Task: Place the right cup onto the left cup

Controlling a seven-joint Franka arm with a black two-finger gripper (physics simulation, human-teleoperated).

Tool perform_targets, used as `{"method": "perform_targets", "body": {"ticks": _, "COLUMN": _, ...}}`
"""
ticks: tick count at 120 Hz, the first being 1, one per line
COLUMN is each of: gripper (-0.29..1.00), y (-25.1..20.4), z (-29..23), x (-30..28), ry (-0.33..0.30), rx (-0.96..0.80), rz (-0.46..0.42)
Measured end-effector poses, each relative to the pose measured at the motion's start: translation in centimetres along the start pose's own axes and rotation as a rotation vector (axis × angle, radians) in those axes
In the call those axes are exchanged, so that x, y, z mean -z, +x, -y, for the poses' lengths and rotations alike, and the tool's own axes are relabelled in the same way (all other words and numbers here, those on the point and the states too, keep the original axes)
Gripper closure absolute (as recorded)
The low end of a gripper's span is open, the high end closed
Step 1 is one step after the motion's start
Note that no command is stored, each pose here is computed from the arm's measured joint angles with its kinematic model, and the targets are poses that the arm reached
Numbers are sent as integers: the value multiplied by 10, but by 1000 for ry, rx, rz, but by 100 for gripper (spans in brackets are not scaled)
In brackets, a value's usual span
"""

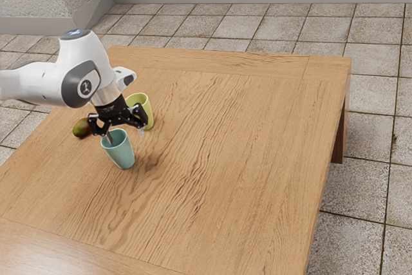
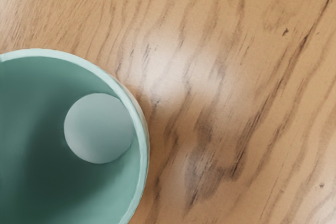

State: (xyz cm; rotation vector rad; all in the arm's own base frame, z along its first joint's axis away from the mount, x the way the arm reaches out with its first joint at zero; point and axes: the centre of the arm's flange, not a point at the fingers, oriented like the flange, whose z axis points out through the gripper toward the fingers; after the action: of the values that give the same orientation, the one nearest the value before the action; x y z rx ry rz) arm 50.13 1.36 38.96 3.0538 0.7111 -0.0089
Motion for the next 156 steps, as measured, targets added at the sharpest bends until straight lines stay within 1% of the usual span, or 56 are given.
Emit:
{"method": "perform_targets", "body": {"ticks": 11, "gripper": 2, "y": 5, "z": 2, "x": -3, "ry": 14, "rx": 6, "rz": -16}}
{"method": "perform_targets", "body": {"ticks": 27, "gripper": 3, "y": 7, "z": 3, "x": -11, "ry": 23, "rx": 18, "rz": -18}}
{"method": "perform_targets", "body": {"ticks": 79, "gripper": 40, "y": 10, "z": 1, "x": -26, "ry": 33, "rx": 48, "rz": -16}}
{"method": "perform_targets", "body": {"ticks": 96, "gripper": 46, "y": 10, "z": 1, "x": -29, "ry": 36, "rx": 56, "rz": -14}}
{"method": "perform_targets", "body": {"ticks": 124, "gripper": 51, "y": 13, "z": 4, "x": -37, "ry": 45, "rx": 73, "rz": -4}}
{"method": "perform_targets", "body": {"ticks": 143, "gripper": 65, "y": 15, "z": 6, "x": -39, "ry": 45, "rx": 84, "rz": -4}}
{"method": "perform_targets", "body": {"ticks": 156, "gripper": 71, "y": 16, "z": 8, "x": -39, "ry": 46, "rx": 90, "rz": -5}}
